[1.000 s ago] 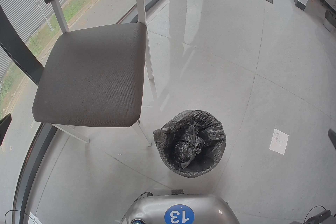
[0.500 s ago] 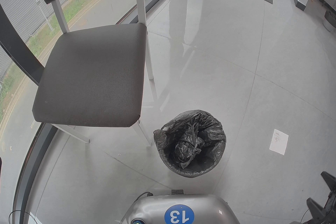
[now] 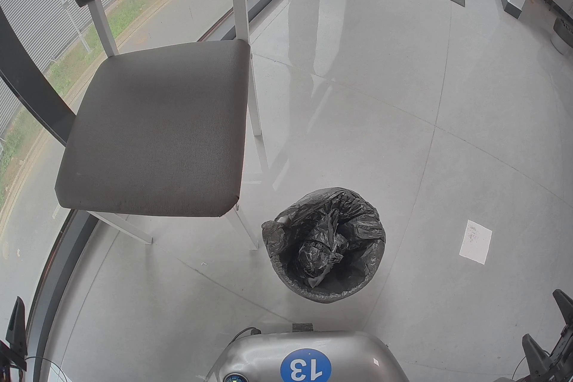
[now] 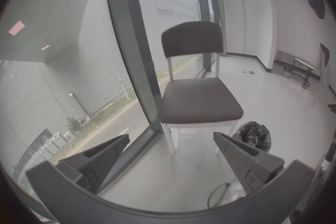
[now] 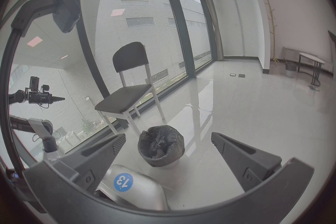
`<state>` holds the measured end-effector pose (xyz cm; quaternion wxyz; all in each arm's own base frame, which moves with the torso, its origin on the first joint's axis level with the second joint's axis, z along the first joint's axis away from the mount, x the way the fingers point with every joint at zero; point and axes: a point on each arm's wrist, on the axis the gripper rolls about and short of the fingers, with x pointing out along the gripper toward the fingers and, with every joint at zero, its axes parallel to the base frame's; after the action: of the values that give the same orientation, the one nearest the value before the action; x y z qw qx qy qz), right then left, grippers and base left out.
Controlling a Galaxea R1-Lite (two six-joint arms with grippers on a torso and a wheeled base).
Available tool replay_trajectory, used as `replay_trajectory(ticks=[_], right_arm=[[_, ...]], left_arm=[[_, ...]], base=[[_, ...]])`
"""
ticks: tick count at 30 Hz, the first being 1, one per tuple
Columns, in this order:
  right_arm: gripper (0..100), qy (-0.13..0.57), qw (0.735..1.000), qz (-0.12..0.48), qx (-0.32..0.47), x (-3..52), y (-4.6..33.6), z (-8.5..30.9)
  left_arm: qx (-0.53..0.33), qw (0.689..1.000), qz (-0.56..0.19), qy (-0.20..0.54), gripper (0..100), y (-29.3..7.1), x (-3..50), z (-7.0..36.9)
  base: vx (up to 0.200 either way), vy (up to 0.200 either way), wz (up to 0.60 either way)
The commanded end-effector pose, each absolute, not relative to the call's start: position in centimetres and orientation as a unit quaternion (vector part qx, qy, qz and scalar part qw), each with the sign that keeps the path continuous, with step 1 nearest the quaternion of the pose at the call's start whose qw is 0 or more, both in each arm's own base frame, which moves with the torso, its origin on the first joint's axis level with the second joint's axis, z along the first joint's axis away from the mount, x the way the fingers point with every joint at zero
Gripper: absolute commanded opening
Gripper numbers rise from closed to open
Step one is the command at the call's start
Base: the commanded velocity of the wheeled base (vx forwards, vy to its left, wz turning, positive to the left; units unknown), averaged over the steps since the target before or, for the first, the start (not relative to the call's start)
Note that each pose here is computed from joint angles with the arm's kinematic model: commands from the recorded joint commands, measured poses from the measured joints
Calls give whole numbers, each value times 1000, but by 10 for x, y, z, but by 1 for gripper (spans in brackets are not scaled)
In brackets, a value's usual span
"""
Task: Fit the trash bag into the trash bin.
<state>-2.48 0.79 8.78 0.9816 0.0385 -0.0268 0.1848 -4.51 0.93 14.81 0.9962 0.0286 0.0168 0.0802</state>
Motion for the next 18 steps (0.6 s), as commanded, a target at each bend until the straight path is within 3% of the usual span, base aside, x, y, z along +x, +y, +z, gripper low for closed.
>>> replay_trajectory(ticks=[1, 5, 10, 18], right_arm=[[100, -35, 986, 161, 11, -24, 7, 83], [100, -32, 994, 99, 17, -24, 4, 83], [100, -31, 996, 82, 19, -24, 3, 83], [100, -31, 996, 82, 19, -24, 3, 83]], left_arm=[[31, 987, 155, 10, 100, 12, -32, 122], [31, 970, 239, -2, 100, 14, -19, 93], [35, 959, 281, -9, 100, 15, -19, 91], [62, 981, 182, 29, 100, 12, -16, 84]], base=[[0, 0, 0], [0, 0, 0], [0, 0, 0], [0, 0, 0]])
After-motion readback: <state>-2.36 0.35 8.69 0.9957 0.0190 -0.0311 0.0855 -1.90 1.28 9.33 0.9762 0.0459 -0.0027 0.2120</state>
